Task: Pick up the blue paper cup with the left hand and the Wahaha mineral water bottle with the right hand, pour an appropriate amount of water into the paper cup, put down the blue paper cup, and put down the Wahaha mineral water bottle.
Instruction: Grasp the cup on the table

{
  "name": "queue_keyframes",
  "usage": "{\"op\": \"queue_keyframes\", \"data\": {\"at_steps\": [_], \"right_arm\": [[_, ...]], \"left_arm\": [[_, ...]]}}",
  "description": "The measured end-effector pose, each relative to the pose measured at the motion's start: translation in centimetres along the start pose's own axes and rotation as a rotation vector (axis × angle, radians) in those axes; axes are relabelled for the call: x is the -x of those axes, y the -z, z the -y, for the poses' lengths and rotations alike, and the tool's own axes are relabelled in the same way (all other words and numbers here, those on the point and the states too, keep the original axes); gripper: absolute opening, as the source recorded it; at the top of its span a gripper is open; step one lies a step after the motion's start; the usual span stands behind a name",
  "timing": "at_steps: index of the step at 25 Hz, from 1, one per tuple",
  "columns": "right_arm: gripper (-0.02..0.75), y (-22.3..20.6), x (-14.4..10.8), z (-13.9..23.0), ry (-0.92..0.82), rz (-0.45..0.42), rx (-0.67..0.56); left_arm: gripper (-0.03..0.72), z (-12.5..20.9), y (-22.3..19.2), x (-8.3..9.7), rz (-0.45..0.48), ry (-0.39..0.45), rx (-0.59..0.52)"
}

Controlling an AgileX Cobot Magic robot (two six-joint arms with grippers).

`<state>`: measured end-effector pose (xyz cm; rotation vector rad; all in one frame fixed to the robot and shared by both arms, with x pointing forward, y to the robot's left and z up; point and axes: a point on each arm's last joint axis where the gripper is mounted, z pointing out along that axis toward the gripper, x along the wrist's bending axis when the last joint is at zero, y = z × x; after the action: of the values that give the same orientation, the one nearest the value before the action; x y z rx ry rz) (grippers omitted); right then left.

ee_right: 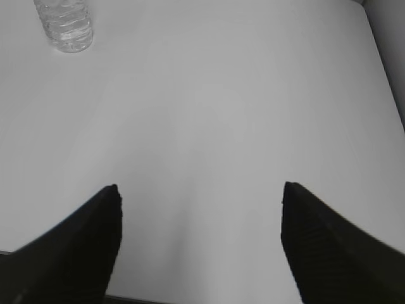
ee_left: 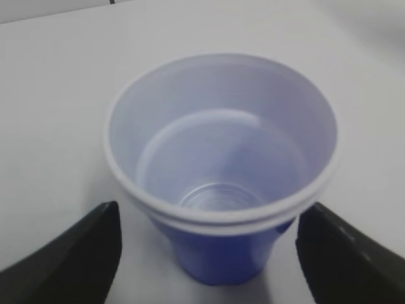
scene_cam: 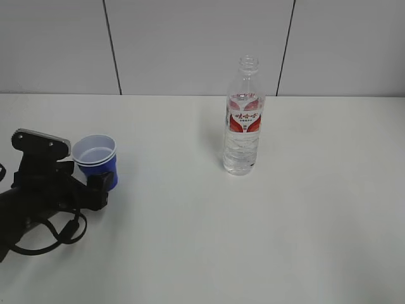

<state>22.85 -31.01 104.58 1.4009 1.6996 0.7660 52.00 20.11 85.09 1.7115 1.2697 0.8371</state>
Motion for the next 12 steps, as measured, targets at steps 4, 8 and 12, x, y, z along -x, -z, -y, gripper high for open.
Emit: {"op": "queue_keyframes", "data": {"at_steps": [4, 8, 12], "right_arm": [[0.585, 0.0, 0.0, 0.0, 0.001, 0.002, 0.0], [0.585, 0.0, 0.0, 0.0, 0.002, 0.005, -0.001], [0.586, 0.0, 0.1, 0.0, 0.003, 0.006, -0.001]], "left_arm": [[0.665, 0.2, -0.8, 0.1, 0.0, 0.0, -0.002], [0.665, 0.1, -1.3, 0.1, 0.0, 0.0, 0.004], [0.665, -0.6, -1.8, 0.2, 0.0, 0.003, 0.032]]}}
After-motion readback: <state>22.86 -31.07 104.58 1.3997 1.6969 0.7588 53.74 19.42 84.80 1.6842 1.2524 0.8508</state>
